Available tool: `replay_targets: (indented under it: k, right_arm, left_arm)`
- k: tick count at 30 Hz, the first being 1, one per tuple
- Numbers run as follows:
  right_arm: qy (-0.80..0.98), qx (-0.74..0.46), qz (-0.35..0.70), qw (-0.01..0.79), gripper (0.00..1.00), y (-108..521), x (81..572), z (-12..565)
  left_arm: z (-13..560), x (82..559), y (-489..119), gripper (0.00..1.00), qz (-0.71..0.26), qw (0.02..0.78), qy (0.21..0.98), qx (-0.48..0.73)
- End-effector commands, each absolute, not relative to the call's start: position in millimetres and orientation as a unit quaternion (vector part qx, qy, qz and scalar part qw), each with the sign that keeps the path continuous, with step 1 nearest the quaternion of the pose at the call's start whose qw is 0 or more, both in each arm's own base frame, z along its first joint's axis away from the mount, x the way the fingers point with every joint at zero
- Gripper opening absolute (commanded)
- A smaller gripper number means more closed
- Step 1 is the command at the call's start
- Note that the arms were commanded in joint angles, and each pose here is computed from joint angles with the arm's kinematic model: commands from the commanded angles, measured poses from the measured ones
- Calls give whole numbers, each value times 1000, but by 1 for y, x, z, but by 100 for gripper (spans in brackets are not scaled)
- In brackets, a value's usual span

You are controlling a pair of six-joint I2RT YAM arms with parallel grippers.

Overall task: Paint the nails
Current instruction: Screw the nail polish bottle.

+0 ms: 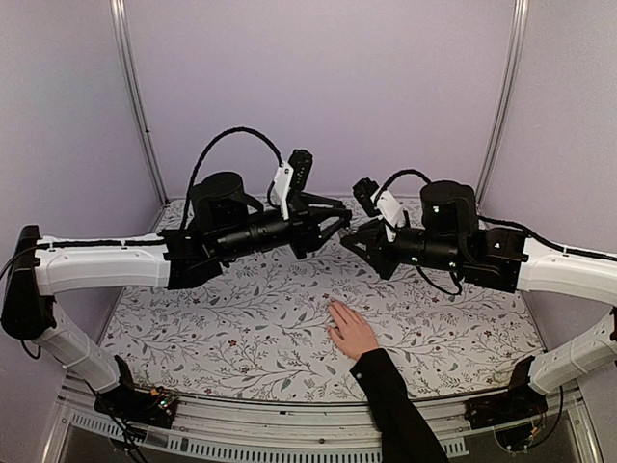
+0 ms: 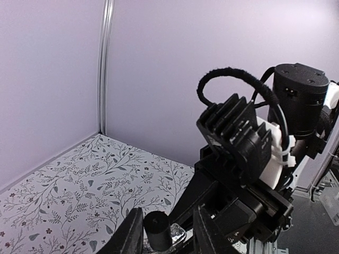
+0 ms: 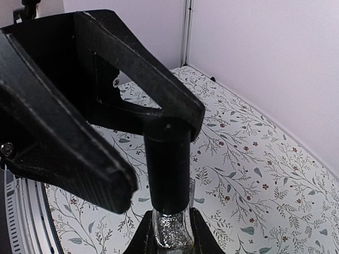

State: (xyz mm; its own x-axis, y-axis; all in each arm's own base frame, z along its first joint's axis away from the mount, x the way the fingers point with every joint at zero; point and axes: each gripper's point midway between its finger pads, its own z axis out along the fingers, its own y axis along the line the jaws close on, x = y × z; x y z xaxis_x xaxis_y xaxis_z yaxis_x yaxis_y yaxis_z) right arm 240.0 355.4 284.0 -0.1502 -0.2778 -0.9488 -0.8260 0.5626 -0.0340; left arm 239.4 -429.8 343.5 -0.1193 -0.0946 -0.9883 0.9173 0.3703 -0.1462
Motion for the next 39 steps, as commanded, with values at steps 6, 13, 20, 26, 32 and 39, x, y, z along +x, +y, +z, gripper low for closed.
replay_targets:
  k: [6, 13, 20, 26, 32, 39]
  right_arm:
    - [707, -375, 267, 537, 0, 357, 243, 302]
    - [670, -408, 314, 534, 0, 364, 221, 319]
    - [598, -469, 385, 524, 0, 369, 181, 343]
    - [540, -513, 432, 507, 0, 370, 149, 359]
    - [471, -559, 482, 484, 0, 366, 114, 377]
    - [390, -605, 533, 445, 0, 355, 74, 395]
  left_arm:
    - [350, 238, -441, 12, -456, 566, 598, 338]
    - [340, 222, -443, 0, -466, 541, 583, 388]
    - [332, 193, -437, 0, -518, 489, 534, 456]
    - [327, 173, -438, 0, -545, 454, 494, 503]
    - [319, 148, -440, 0, -578, 398, 450, 552]
    - [311, 126, -438, 0, -606, 339, 410, 591]
